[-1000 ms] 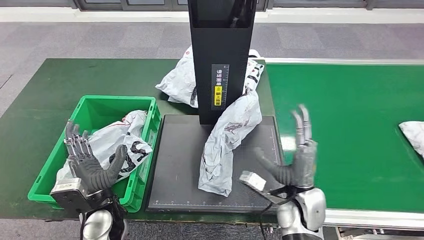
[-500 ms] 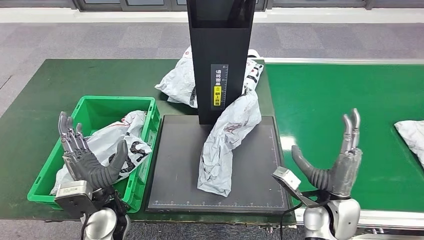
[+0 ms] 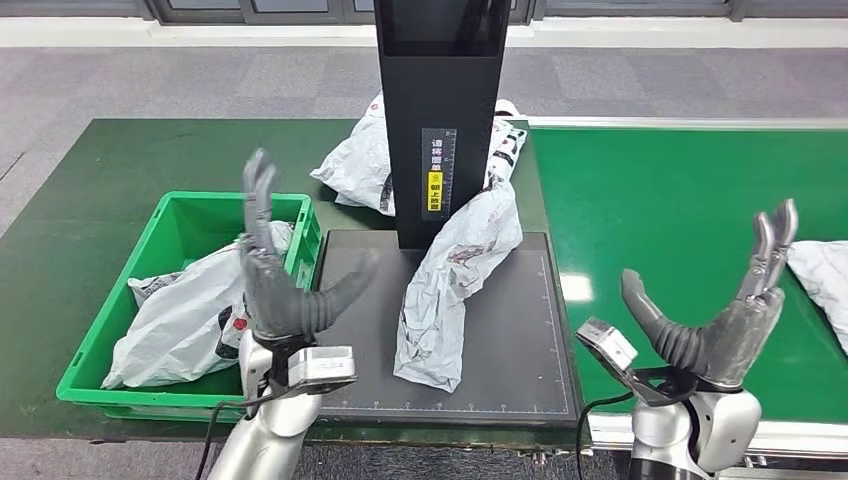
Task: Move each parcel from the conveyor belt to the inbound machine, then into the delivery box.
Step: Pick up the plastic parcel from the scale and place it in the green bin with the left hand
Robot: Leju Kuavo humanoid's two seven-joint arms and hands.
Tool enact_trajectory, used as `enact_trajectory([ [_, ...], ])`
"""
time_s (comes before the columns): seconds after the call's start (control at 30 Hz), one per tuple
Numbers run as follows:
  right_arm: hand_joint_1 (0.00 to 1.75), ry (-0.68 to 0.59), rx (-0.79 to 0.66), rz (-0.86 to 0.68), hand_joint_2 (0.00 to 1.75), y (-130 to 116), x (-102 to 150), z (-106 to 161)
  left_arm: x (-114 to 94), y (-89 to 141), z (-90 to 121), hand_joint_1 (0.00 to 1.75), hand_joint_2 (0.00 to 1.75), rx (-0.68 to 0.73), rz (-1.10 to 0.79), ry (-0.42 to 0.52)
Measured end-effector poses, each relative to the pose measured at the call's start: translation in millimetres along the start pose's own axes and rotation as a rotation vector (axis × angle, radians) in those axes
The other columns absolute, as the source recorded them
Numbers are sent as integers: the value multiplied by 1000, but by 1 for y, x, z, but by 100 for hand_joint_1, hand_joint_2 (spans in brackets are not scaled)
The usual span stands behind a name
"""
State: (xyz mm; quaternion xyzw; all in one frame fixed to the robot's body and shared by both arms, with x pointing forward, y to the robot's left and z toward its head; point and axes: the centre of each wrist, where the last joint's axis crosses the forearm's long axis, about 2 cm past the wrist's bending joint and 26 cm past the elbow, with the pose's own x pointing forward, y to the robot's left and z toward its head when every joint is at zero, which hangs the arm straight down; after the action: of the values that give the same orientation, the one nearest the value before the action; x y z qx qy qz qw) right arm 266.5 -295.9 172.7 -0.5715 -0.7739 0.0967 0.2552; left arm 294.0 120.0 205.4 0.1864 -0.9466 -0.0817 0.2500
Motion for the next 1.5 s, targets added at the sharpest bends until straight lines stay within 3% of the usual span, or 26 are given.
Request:
enact_trajectory([
  [0.23,0,-6,6,-16,175,9,-1,-2,-15,-41,3,0,175,-217,62,105],
  [0.53,0,13,16,-20,175,13,-5,2,-37,-75,15,0,175,-393,83,282],
  [0.8,0,37,27,-12,175,14,-10,7,-57,-82,33,0,175,-547,-7,391],
  [1.27,0,47,40,-12,175,17,-13,9,-64,-84,44,0,175,-643,-51,438],
  [1.3,0,48,41,-12,175,19,-13,9,-63,-84,46,21,175,-664,-61,442],
  [1.4,0,59,47,-9,175,22,-17,10,-62,-86,52,152,175,-747,-97,458],
  [1.43,0,65,48,-9,175,23,-17,10,-62,-87,54,175,175,-775,-112,462],
  [1.5,0,77,51,-7,175,25,-18,10,-61,-87,58,175,175,-817,-143,468],
])
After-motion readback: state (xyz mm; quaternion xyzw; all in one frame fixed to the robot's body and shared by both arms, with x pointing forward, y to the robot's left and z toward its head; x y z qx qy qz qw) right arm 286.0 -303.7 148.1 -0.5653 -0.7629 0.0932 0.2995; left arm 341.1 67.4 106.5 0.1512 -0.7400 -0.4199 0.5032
